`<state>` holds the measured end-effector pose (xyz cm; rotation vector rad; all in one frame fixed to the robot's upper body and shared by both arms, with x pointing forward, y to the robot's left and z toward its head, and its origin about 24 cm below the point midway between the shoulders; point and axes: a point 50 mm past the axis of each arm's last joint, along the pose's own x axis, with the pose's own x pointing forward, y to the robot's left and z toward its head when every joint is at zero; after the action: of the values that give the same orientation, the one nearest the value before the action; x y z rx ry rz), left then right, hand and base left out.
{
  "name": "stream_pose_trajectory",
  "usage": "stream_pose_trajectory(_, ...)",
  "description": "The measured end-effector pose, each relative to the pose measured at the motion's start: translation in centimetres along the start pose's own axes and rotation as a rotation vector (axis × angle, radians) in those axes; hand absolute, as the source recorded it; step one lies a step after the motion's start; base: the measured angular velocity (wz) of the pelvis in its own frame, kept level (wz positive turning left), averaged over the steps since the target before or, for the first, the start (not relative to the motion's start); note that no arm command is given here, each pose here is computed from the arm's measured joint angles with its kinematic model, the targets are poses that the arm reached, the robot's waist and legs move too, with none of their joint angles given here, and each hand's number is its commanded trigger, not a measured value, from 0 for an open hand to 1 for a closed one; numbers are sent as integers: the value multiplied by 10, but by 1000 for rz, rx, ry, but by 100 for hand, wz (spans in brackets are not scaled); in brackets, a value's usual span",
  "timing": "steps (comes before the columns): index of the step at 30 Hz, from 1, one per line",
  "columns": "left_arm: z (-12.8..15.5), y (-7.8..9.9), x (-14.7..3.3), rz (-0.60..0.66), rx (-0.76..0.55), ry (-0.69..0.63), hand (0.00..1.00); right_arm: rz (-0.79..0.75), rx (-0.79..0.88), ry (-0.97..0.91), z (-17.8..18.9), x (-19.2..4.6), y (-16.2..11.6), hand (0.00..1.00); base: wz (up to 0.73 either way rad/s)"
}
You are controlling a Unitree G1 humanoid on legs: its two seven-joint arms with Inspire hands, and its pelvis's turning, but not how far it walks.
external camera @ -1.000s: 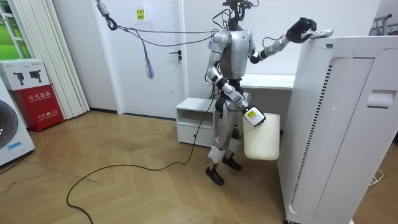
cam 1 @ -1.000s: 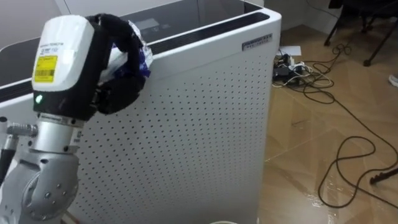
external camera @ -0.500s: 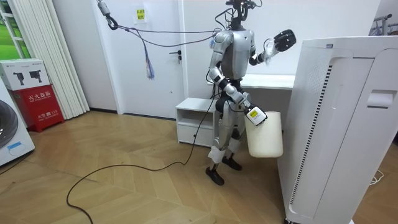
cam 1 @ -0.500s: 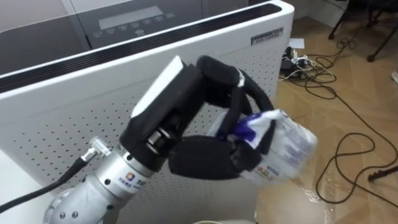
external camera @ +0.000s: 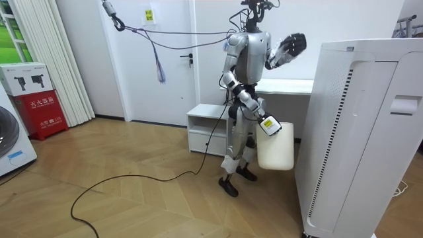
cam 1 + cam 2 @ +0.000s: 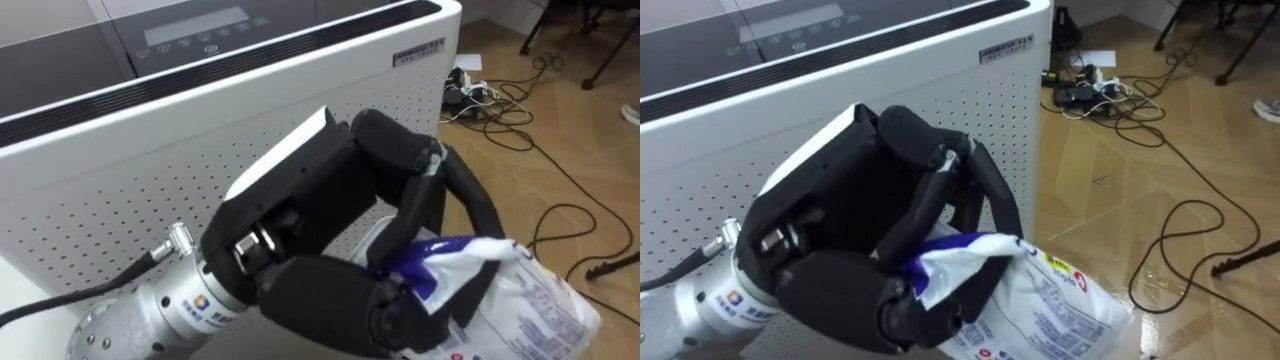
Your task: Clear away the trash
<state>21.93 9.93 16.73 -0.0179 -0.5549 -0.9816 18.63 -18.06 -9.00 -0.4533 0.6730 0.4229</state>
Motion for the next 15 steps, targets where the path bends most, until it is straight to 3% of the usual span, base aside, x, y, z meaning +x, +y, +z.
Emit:
stream_pose_trajectory(6,-53,8,-17,51,33,269,100,-41,-3,-5,22,23,-24,100,13)
stream_pose_trajectory(15,-104,14,-43,162,25,510,100,-61,57,-32,37,35,-35,100,8)
